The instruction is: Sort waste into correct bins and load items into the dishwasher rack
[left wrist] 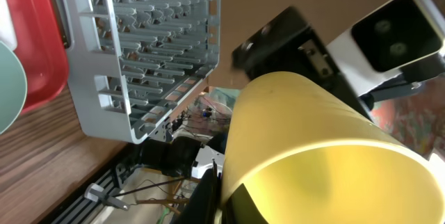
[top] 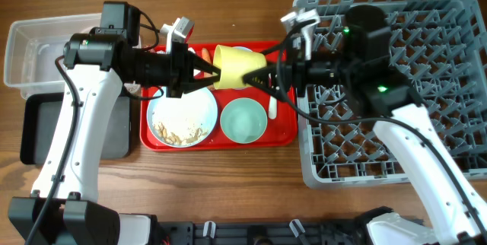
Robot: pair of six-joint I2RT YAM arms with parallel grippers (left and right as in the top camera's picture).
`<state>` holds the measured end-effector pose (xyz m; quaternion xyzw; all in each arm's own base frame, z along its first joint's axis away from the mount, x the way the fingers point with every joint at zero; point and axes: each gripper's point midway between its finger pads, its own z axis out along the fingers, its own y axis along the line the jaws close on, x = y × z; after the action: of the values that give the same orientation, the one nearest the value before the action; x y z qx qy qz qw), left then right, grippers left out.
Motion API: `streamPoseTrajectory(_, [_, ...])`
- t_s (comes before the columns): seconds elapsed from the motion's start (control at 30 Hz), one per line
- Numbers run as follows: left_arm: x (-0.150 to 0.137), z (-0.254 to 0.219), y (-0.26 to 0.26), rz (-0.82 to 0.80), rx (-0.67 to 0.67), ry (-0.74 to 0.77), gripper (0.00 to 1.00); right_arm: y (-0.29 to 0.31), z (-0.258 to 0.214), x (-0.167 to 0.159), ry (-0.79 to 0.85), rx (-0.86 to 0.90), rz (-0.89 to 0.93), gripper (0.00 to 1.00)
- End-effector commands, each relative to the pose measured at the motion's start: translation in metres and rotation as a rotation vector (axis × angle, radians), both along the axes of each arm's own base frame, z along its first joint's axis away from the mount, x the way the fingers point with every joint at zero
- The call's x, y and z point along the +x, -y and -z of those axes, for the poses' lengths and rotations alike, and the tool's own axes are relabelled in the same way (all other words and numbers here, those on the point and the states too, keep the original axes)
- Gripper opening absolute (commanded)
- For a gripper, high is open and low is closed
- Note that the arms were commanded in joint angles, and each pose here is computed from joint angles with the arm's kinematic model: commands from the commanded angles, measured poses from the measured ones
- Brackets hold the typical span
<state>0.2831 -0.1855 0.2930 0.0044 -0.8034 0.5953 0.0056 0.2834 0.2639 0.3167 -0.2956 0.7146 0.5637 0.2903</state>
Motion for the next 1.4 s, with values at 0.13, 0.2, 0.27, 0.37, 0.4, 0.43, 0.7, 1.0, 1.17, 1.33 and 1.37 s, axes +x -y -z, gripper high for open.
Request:
streamPoseTrajectory(0.13, [-0.003,-0.009,0.004,0.024,-0.044,0.030,0.04,-0.014,-0.018,-0.020,0.057,0.064,-0.131,0.90])
streamPoseTrajectory(0.2, [-0.003,-0.009,0.005,0.028,-0.044,0.030,0.04,-0.014,-0.021,-0.021,0.077,0.071,-0.132,0.93])
streamPoseTrajectory(0.27, [-0.004,-0.009,0.006,0.030,-0.044,0.030,0.04,-0.014,-0.024,-0.021,0.091,0.075,-0.131,0.93])
streamPoseTrajectory(0.37, [-0.004,-0.009,0.006,0.030,-0.045,0.030,0.04,-0.007,-0.024,-0.014,0.069,0.076,-0.104,0.82])
streamPoseTrajectory(0.4, [-0.004,-0.009,0.006,0.030,-0.045,0.030,0.04,-0.006,-0.024,-0.013,0.069,0.076,-0.100,0.74])
streamPoseTrajectory(0.43, [-0.004,-0.009,0.006,0.030,-0.045,0.030,0.04,-0.005,-0.025,-0.012,0.073,0.077,-0.095,0.69])
streamPoseTrajectory(0.7, [0.003,-0.006,0.005,0.022,-0.018,0.075,1.00,0.004,-0.019,-0.002,0.059,0.003,0.047,0.58])
streamPoseTrajectory(1.0, [0.027,0.035,-0.039,-0.126,0.241,0.064,1.00,0.180,0.058,-0.006,-0.167,-0.690,1.034,0.57])
streamPoseTrajectory(1.17, [0.030,0.035,-0.044,-0.141,0.242,0.066,1.00,0.213,0.116,-0.043,-0.446,-0.978,1.106,0.57])
streamPoseTrajectory(1.33, [0.031,0.038,-0.046,-0.146,0.266,0.066,1.00,0.189,0.165,-0.040,-0.610,-1.093,0.911,0.74])
streamPoseTrajectory(1.37, [0.031,0.038,-0.046,-0.147,0.268,0.066,1.00,0.187,0.172,-0.034,-0.620,-1.107,0.904,0.77])
